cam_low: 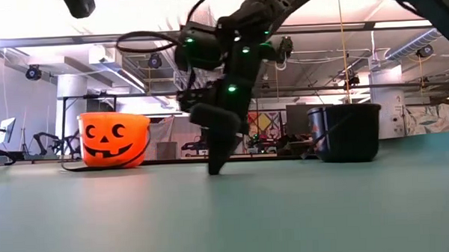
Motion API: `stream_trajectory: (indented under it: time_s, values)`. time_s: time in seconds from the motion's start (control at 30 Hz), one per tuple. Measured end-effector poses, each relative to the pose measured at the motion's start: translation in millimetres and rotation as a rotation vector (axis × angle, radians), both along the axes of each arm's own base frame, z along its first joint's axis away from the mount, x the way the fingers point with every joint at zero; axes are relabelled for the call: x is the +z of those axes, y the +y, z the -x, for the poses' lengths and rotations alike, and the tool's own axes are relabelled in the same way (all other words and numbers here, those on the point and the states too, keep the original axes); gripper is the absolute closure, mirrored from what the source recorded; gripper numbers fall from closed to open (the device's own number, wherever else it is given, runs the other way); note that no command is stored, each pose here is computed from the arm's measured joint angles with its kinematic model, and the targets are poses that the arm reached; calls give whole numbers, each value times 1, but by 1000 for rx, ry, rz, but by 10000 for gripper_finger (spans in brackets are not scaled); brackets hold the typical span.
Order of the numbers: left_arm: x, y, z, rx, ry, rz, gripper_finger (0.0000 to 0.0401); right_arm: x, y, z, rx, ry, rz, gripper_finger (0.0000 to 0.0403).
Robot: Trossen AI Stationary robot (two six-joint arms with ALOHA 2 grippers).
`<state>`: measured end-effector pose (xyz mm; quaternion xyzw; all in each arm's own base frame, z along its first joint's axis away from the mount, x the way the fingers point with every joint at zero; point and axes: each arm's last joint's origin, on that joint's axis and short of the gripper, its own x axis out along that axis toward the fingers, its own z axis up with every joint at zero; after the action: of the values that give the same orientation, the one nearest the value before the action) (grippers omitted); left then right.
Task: Sort candy by brand, put in halloween buckets
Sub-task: Return to Home Position
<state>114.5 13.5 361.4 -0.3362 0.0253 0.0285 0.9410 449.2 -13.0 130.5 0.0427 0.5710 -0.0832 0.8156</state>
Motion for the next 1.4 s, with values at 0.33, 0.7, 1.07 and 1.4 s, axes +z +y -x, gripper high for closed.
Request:
stream_trajectory:
  time_s: [0.33,0.7,1.07,1.4]
  values:
    - [5,-2,16,9,-49,-87,130,67,-1,-19,30,-81,14,335]
    - [2,-4,35,40,-73,-191,130,173,30,3,108,-480,23,335]
    - [12,-1,37,166,-161,-275,130,153,43,57,2,-692,-52,335]
    - [-37,-1,22,58,-45,-423,130,150,39,70,-1,-675,-30,331]
